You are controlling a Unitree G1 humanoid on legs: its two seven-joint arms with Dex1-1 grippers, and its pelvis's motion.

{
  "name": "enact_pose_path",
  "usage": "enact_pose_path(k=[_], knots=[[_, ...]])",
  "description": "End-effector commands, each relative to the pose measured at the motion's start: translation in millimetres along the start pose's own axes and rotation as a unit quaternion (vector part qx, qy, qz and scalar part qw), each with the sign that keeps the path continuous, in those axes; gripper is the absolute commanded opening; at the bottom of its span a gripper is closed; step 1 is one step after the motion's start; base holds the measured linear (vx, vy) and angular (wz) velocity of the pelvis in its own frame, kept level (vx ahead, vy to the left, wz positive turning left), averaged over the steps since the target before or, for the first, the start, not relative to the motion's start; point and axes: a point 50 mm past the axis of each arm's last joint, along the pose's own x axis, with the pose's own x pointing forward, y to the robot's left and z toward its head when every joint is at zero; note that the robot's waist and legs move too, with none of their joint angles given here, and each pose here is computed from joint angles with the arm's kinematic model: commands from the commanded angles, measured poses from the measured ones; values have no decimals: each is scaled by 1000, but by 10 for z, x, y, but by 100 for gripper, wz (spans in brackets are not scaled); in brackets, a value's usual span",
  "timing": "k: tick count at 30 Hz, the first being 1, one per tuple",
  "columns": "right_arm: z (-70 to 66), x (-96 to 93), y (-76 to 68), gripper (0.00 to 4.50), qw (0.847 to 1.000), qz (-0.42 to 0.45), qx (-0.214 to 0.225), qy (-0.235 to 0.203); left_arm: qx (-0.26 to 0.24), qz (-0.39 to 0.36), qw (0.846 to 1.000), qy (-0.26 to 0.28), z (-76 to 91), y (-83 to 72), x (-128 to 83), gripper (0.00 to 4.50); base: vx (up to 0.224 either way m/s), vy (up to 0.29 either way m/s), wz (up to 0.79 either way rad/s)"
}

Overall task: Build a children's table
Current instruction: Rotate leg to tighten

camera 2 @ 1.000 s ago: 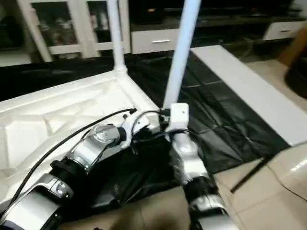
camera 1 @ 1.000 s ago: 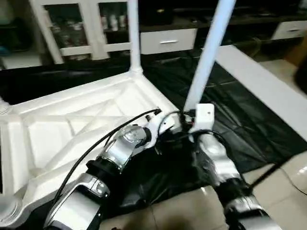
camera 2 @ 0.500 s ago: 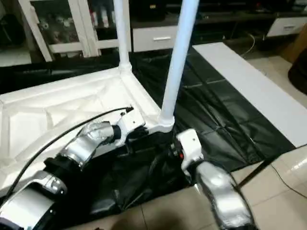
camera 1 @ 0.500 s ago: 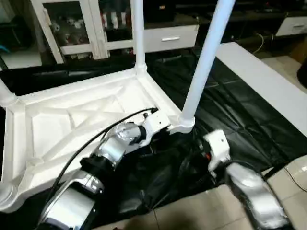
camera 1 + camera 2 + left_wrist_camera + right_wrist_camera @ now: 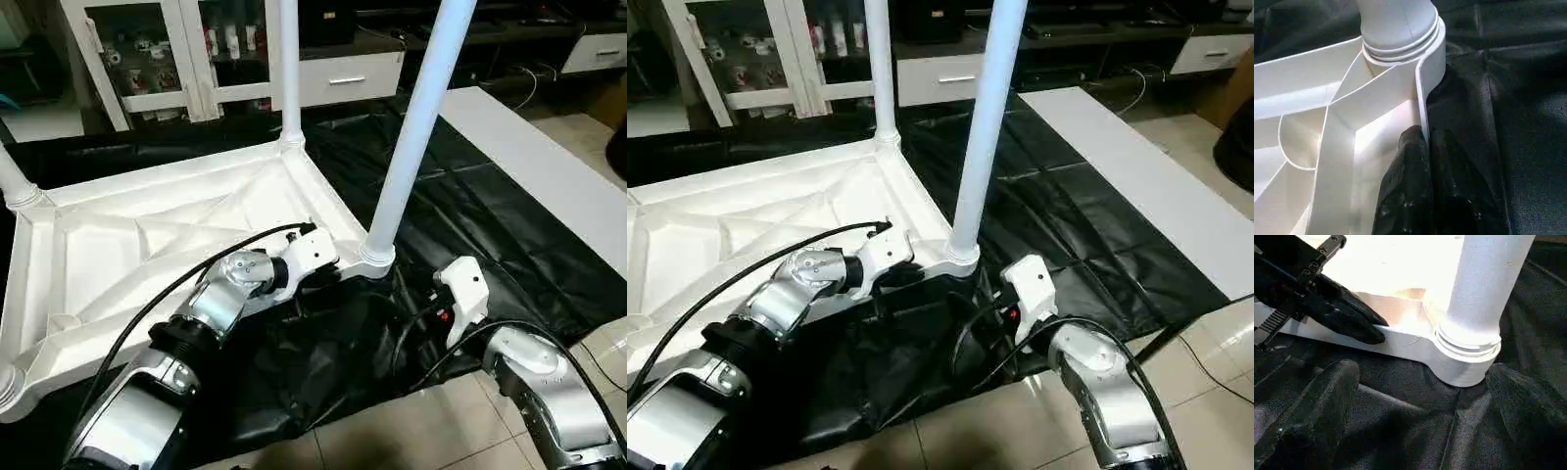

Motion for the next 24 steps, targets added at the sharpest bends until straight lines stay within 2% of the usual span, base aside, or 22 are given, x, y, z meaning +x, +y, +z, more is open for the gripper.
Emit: enact_pose_path(k=[1, 5, 9, 10, 11, 13, 14, 15, 19, 21, 24], knots=[[49, -17, -5, 449, 1000, 0, -6, -4, 1, -57, 998, 24, -196, -204, 44, 0, 0, 0, 0], [36, -5, -4, 449, 1000, -18, -19, 0, 34, -33, 999, -7, -103, -184, 77, 0, 0, 0, 0], [20, -3, 44, 449, 1000, -14, -16, 0, 30, 10, 999, -28, -23, -99, 85, 0, 0, 0, 0], [5, -10, 77, 450, 1000, -10, -16, 2, 4, 3, 999, -54, 36, -86, 64, 29, 0, 0, 0], [0, -13, 85, 450, 1000, -9, -17, 3, -1, 3, 998, -64, 61, -74, 46, 46, 0, 0, 0], [-8, -17, 96, 450, 1000, -9, -16, 4, -9, 3, 997, -79, 98, -59, 9, 62, 0, 0, 0], [-10, -18, 101, 450, 1000, -9, -15, 4, -14, -1, 996, -86, 112, -57, -8, 84, 0, 0, 0], [-10, -18, 101, 450, 1000, -9, -15, 4, -14, -1, 996, -86, 112, -57, -8, 84, 0, 0, 0], [-14, -23, 141, 450, 1000, 1, -12, 2, -32, 2, 993, -116, 157, -23, -139, 103, 0, 0, 0], [-17, -28, 153, 450, 1000, 6, -14, 3, -42, -7, 992, -119, 148, -28, -217, 132, 0, 0, 0], [-26, -43, 143, 450, 1000, 8, -17, 6, -65, -85, 988, -110, 75, -168, -500, 145, 0, 0, 0]])
